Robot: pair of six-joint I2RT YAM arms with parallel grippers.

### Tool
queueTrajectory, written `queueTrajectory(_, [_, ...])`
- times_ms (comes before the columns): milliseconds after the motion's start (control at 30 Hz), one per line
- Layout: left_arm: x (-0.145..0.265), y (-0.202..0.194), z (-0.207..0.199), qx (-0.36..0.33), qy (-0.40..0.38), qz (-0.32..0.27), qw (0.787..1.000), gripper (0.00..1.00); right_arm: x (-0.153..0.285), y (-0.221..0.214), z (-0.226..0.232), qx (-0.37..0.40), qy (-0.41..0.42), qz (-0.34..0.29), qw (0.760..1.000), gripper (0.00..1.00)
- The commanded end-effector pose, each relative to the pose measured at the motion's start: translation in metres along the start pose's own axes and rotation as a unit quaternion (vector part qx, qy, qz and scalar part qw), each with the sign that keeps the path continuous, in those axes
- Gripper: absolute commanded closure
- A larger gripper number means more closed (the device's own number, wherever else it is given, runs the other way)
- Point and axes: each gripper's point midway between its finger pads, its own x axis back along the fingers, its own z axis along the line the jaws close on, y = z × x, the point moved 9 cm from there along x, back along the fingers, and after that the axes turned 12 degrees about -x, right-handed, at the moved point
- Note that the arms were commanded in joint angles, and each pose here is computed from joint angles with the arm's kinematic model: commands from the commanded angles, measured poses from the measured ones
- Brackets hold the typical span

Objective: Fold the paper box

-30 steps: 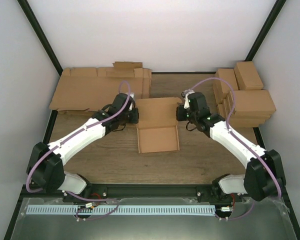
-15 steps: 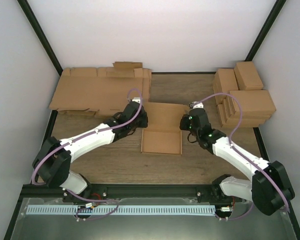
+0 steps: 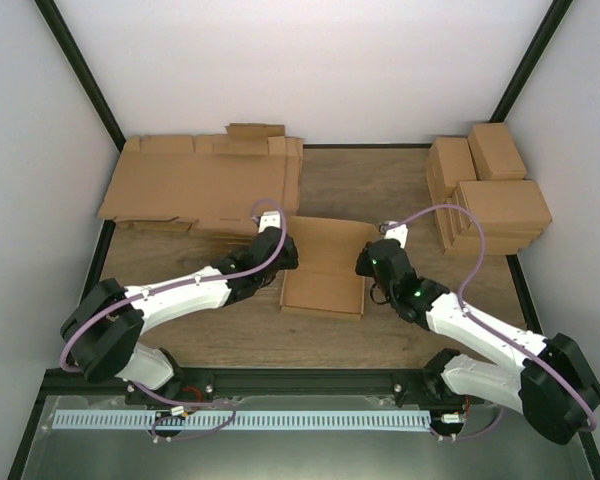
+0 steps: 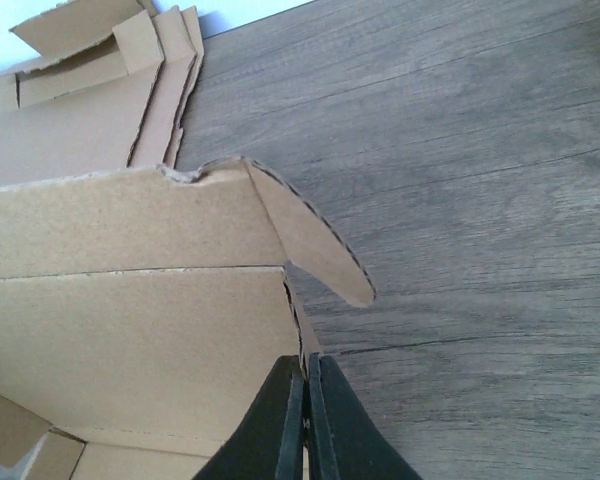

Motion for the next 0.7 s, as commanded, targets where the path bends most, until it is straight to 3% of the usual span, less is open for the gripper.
queueTrajectory(0, [-0.001, -0.023, -0.019, 0.024, -0.064, 0.030, 0.997, 0.96, 0.000, -0.022, -0.003, -0.023, 0.015, 0.037, 0.999, 0.99])
queueTrajectory(400, [-0.003, -0.018, -0.025, 0.013, -0.059, 0.050, 0.997, 0.96, 0.000, -0.012, 0.000, 0.005, -0.003, 0.016, 1.000, 0.99])
queueTrajectory(467, [0.000, -0.018, -0.025, 0.012, -0.063, 0.061, 0.996, 0.92, 0.001, -0.014, -0.001, 0.013, 0.006, 0.017, 1.000, 0.99])
queueTrajectory(567, [0.009, -0.014, -0.025, 0.009, -0.066, 0.070, 0.995, 0.73, 0.002, -0.019, -0.003, 0.035, 0.024, 0.021, 0.999, 0.99])
queueTrajectory(667, [0.025, -0.008, -0.021, -0.002, -0.064, 0.080, 0.995, 0.40, 0.003, -0.022, -0.004, 0.059, 0.044, 0.025, 0.997, 0.99])
